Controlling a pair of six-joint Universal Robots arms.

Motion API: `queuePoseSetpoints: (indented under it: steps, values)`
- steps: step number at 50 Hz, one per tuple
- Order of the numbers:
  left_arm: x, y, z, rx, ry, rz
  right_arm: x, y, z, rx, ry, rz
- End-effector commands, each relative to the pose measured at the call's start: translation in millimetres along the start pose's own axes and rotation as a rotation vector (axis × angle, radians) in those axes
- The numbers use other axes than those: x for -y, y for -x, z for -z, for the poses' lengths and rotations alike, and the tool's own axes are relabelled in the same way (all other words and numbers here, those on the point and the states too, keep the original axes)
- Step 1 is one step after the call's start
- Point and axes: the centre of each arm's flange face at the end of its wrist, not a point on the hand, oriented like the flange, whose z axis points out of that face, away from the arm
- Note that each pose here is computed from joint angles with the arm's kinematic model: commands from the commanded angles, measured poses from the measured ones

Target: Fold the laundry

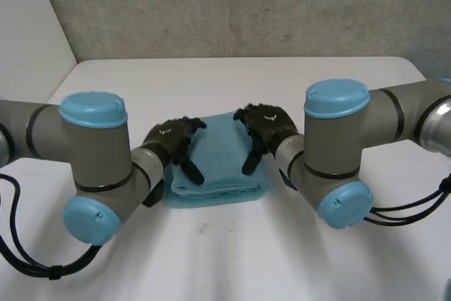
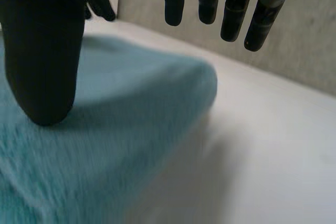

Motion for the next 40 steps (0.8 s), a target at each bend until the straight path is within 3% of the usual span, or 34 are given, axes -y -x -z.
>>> queuePoseSetpoints:
  steps: [1, 7, 10, 12, 15, 20, 28, 40]
  values:
    - [-12, 11, 2, 0.035, 0.090, -0.021, -10, -16, -10, -0.032, 0.058, -0.004]
    - [20, 15, 18, 0.051, 0.038, -0.054, 7, -23, -9, -0.049, 0.030, -0.003]
    - [53, 12, 32, 0.046, -0.057, -0.059, 44, -25, 6, -0.057, -0.055, -0.002]
    - [73, 9, 42, 0.041, -0.116, -0.062, 87, -32, 30, -0.081, -0.155, 0.004]
    - [112, 9, 67, 0.046, -0.214, -0.063, 105, -37, 42, -0.100, -0.205, 0.006]
    - [156, 20, 103, 0.093, -0.289, -0.056, 160, -71, 103, -0.260, -0.350, 0.015]
    - [177, 38, 144, 0.161, -0.261, -0.044, 161, -106, 144, -0.448, -0.319, 0.124]
    - [172, 30, 152, 0.102, -0.255, -0.073, 141, -108, 145, -0.445, -0.230, 0.131]
